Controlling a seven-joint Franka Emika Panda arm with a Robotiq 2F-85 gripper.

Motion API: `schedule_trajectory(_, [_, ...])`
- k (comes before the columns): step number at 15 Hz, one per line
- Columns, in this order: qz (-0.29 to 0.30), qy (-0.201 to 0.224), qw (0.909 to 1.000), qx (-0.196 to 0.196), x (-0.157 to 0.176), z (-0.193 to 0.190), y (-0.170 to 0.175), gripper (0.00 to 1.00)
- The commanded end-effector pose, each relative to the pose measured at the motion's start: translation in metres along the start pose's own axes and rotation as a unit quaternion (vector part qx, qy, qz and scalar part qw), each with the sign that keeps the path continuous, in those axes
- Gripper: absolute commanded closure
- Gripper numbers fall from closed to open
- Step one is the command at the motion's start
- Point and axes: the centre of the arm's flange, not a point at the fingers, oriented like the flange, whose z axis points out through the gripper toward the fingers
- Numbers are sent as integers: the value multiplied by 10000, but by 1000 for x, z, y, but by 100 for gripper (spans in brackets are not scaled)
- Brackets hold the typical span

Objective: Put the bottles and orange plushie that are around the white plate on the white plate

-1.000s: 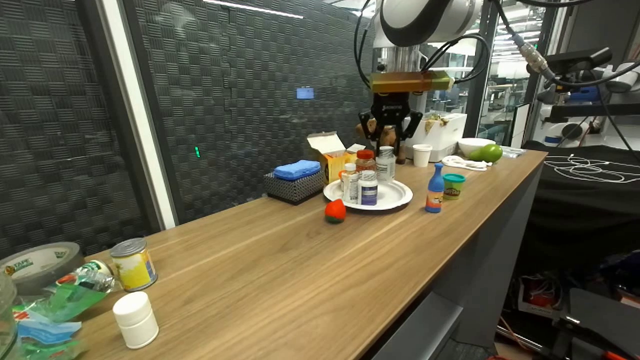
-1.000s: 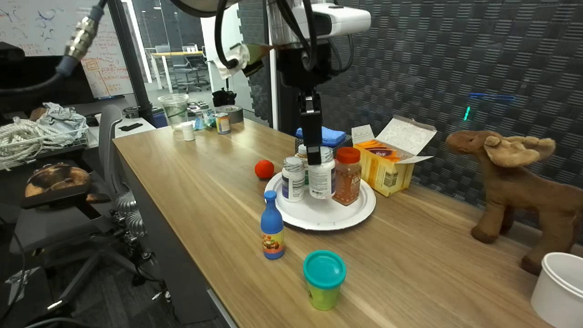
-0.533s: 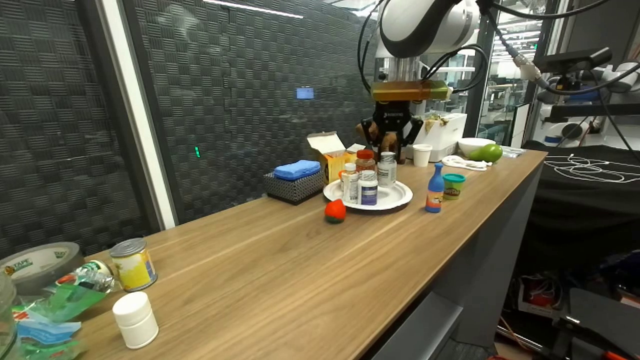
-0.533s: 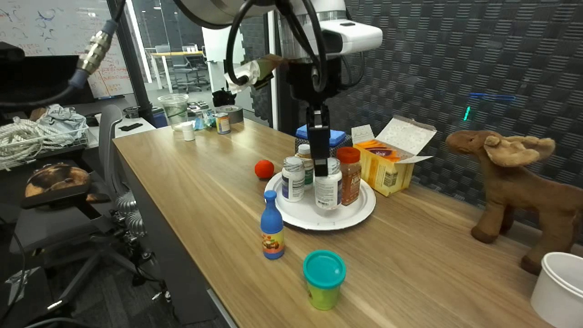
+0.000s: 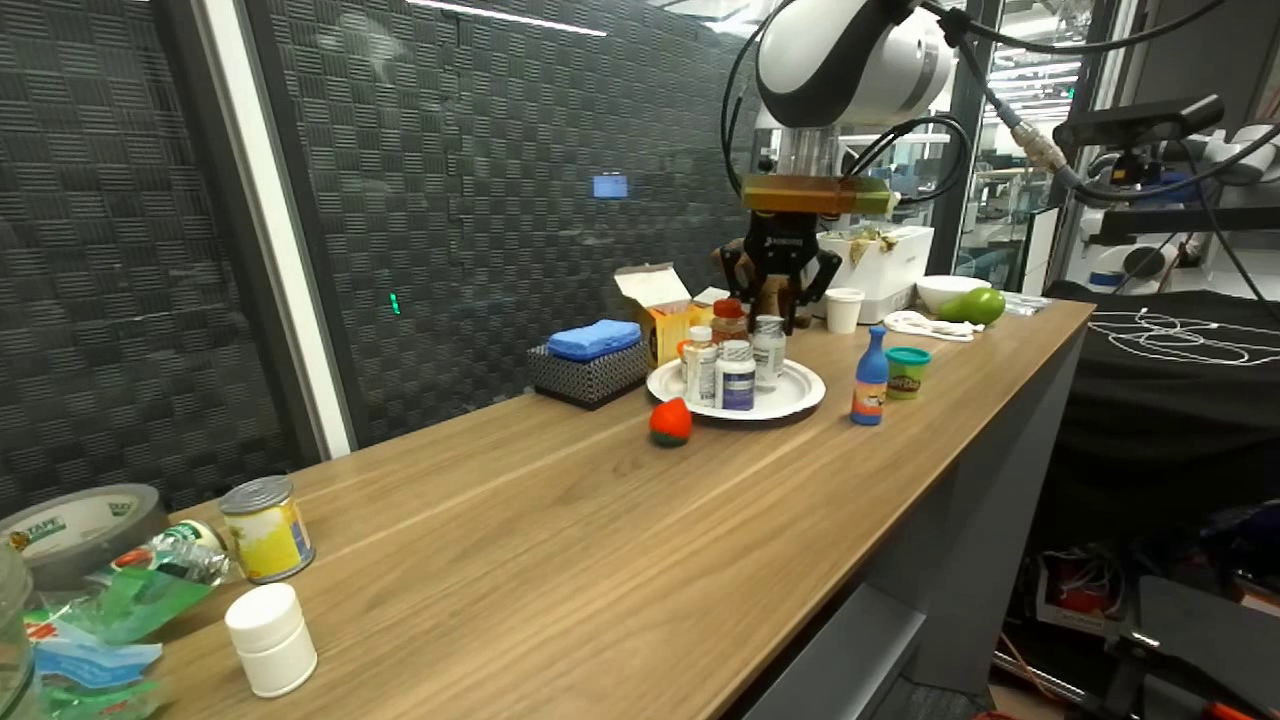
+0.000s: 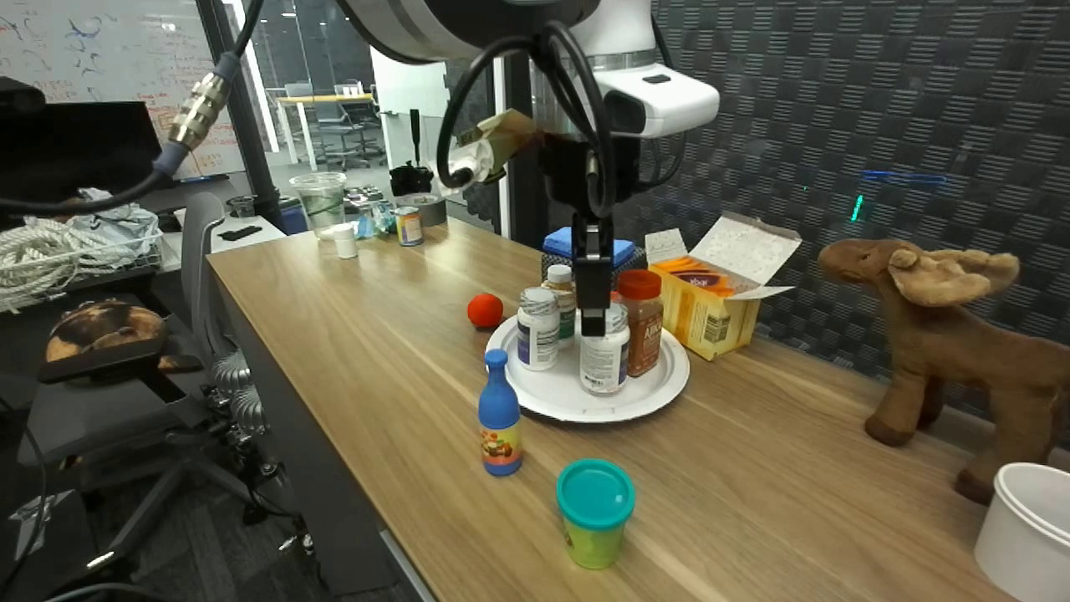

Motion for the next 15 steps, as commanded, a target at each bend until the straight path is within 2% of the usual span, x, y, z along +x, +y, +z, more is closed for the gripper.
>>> schedule_trajectory(1, [14,114,9998,180,15,0,2,81])
schedule_trajectory(4, [11,129,9997,193,18,2,7,81])
schedule_trajectory(5, [-3,134,9997,184,18,2,9,31])
schedule_trajectory(7, [-27,167,9996,204,15,-3,13,24])
schedule_trajectory(10, [-45,259,9996,145,-2,-30,26,1])
schedule_trajectory(15, [-262,621,9977,-92,-50,-81,59,0])
